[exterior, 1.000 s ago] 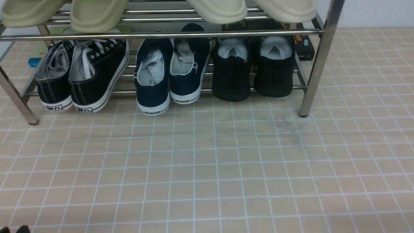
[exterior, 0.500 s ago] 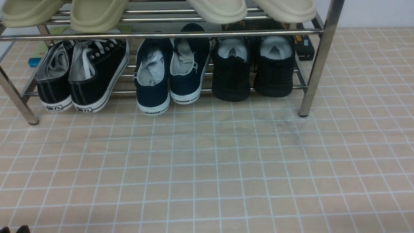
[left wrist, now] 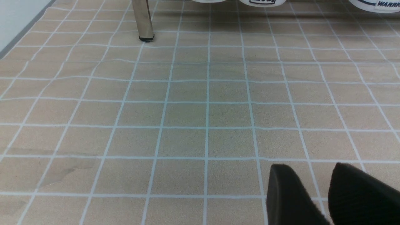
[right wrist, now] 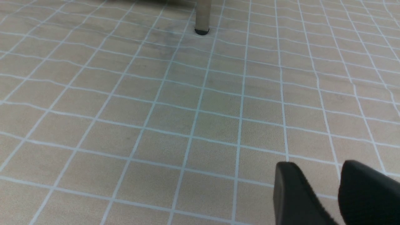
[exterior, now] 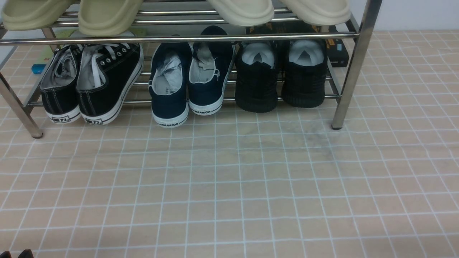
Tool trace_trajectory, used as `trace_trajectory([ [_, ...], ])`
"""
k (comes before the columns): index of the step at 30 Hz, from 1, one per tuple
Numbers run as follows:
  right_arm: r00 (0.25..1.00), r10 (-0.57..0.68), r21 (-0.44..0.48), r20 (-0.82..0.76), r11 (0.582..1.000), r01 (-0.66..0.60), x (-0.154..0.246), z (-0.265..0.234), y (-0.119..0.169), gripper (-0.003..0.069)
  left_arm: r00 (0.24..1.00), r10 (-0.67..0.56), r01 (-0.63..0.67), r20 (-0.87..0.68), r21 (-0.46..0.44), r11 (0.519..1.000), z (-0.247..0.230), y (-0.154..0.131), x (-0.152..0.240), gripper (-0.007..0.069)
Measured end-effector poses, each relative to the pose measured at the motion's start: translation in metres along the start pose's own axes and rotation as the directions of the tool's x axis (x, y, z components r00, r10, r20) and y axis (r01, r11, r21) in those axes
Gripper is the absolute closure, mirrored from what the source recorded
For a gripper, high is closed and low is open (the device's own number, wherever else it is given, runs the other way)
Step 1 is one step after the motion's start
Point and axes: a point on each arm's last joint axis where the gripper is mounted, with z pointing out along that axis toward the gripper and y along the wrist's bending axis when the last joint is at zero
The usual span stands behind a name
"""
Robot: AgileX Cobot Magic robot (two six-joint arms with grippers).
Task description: Take the shoes off the shelf from the light coffee tablecloth by hand.
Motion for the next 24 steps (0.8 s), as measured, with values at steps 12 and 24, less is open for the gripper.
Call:
trace_trajectory([
  [12,1.0,0.0,0.0,0.0,1.0,0.0,0.0,0.0,0.0,0.0419,1.0,0.0,0.0,0.0,0.0,1.0,0.0,0.0,0.0,0.0386],
  [24,0.777,0.627,-0.169,0.056,0.773,-0.612,-0.011,0.0,0.009,0.0419,1.0,0.0,0.0,0.0,0.0,1.0,0.0,0.0,0.0,0.0386],
])
